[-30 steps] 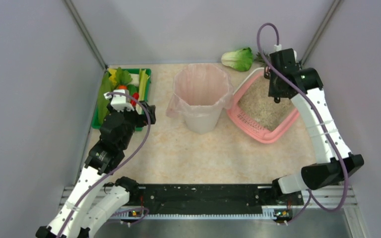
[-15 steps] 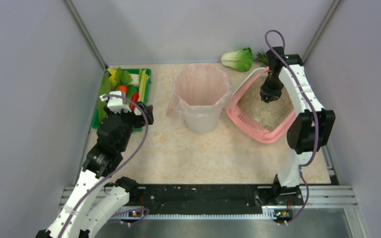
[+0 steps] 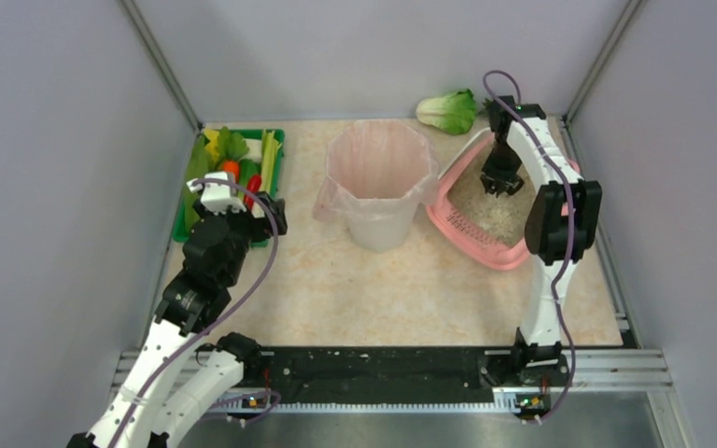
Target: Clean the litter box
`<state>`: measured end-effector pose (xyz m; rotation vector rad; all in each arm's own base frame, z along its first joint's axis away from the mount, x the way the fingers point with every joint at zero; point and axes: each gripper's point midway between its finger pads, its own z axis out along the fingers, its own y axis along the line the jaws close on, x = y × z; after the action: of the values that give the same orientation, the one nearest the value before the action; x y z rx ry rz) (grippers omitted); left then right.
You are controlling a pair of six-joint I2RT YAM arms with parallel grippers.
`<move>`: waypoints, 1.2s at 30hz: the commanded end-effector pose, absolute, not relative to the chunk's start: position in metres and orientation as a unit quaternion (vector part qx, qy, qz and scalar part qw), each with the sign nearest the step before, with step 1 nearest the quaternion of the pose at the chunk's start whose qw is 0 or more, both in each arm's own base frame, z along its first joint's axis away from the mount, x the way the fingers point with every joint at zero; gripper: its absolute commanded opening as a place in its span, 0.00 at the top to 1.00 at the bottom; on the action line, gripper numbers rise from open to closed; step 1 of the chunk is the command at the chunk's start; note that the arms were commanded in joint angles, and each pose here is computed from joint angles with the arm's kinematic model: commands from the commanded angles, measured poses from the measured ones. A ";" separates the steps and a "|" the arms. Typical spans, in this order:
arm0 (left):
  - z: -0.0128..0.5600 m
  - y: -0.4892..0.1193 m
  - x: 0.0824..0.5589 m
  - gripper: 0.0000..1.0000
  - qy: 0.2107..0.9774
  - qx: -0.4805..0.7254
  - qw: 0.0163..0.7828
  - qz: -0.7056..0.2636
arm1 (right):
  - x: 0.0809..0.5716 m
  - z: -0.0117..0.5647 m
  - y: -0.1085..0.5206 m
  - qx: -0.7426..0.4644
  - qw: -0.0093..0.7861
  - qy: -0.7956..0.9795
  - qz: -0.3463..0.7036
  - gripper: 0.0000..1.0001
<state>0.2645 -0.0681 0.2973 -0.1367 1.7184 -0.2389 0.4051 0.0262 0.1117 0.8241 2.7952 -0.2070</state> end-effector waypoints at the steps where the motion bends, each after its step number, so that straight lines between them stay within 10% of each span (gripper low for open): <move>1: 0.319 -0.066 0.268 0.01 0.735 -0.070 0.665 -0.109 | 0.439 0.128 0.016 0.266 0.160 0.947 -0.078 1.00; 18: 0.319 -0.062 0.271 0.01 0.737 -0.072 0.666 -0.090 | 0.450 0.099 -0.032 0.276 0.143 0.934 -0.176 1.00; 36: 0.320 -0.063 0.269 0.01 0.733 -0.072 0.669 -0.100 | 0.451 0.104 -0.040 0.237 0.290 0.915 -0.152 1.00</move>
<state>0.2701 -0.0637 0.2942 -0.1520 1.7328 -0.1941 0.4260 -0.0243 0.0568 0.6311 2.6524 -0.4474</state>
